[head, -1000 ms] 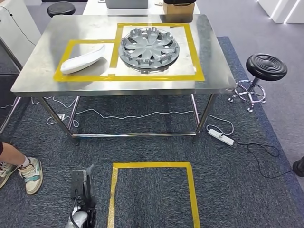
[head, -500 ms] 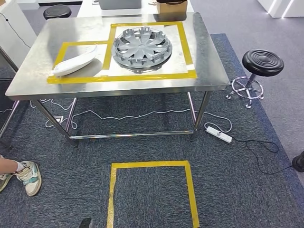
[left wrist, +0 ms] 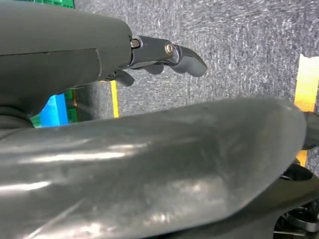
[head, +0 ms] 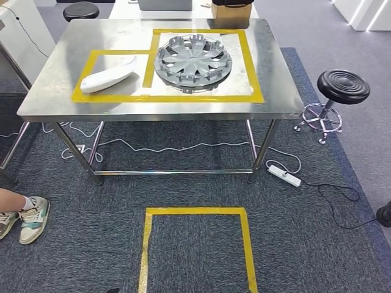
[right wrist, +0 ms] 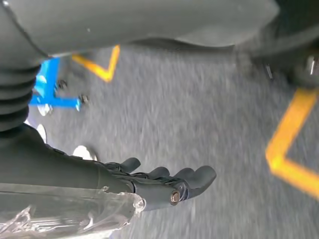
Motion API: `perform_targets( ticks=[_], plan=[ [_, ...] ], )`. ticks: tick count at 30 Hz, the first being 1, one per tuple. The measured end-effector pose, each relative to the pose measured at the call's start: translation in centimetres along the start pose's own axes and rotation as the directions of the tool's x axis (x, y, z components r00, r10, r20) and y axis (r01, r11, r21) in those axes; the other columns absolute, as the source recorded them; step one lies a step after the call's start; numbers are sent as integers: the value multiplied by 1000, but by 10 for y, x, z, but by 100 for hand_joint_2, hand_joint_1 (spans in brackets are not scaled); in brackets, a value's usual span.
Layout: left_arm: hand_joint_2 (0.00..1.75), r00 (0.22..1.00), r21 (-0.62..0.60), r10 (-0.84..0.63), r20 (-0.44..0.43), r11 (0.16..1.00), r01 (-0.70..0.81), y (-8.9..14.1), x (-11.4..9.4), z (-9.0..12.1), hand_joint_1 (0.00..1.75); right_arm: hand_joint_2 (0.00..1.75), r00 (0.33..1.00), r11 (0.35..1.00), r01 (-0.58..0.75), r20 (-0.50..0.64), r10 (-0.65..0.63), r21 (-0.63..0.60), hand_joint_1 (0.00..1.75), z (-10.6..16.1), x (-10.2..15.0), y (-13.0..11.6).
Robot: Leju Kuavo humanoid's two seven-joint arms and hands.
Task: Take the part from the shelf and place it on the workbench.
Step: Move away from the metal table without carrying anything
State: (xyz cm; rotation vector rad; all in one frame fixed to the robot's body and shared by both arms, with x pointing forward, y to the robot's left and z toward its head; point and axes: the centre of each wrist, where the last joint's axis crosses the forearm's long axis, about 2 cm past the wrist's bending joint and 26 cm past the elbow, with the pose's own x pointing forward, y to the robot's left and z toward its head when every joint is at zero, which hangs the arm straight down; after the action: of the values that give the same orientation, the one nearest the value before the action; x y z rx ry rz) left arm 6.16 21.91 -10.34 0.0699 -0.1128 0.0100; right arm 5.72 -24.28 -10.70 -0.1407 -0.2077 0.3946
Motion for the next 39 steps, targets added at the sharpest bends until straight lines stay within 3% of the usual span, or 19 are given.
perform_targets(
  ticks=[4, 20, 24, 30, 39],
  plan=[
    [0, 1000, 2, -14, 5, 1000, 14, 1, 0, 0, 0, 0, 998, 998, 56, -5, -56, 27, 0, 0, -1, 0],
    [0, 998, -13, -56, 15, 998, 57, 0, -1, 0, 0, 0, 999, 999, 25, 30, -26, 28, 0, 0, -5, 1],
    [0, 994, -3, -111, 4, 994, 111, -1, -2, 0, 0, 175, 1000, 1000, 17, -1, -17, -2, 0, 0, -5, 0],
    [0, 960, 17, -281, -16, 960, 281, -3, -2, 0, 0, 175, 998, 1000, 7, -56, -9, -29, 0, 0, -5, -2],
    [0, 921, 47, -389, -23, 920, 390, -5, 1, 1, 0, 175, 998, 999, 11, -68, -13, -31, 0, -1, -4, -3]
  ],
)
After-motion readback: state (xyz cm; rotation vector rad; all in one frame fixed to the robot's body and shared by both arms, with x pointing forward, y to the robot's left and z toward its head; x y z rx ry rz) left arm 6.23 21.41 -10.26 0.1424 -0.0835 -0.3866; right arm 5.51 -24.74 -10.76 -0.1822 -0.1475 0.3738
